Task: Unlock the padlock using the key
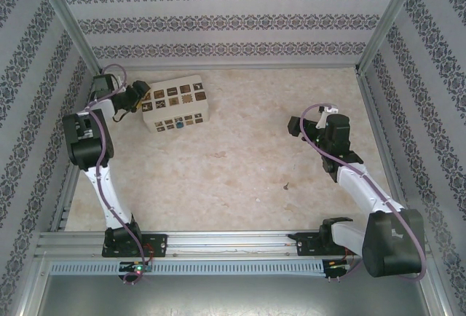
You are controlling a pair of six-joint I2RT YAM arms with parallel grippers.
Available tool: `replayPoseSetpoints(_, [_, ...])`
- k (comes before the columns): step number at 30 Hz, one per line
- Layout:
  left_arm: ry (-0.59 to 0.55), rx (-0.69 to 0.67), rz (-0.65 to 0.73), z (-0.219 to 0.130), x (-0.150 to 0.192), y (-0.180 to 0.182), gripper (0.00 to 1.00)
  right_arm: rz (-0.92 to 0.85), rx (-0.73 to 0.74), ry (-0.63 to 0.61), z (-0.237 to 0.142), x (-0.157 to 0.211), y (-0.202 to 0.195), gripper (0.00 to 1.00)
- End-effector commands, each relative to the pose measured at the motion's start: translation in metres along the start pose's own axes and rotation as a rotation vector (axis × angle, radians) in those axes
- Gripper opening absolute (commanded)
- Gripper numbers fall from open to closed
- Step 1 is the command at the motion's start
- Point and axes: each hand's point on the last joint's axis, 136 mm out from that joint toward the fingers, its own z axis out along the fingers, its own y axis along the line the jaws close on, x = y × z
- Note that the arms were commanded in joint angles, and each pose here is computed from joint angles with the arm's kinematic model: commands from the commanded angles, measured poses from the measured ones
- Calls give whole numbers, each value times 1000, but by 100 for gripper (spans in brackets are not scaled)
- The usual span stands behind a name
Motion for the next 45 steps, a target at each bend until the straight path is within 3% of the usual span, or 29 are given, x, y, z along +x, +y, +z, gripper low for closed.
replayPoseSetpoints(1, [109,29,64,13,24,-9,71,-37,5,-9,2,-4,4,98])
replayPoseSetpoints(32, [489,254,402,94,151,-137,70,-51,-30,39,6,13,10,98])
replayPoseSetpoints(45, [428,243,464,89,141,-164,77,-27,33,67,3,11,2,98])
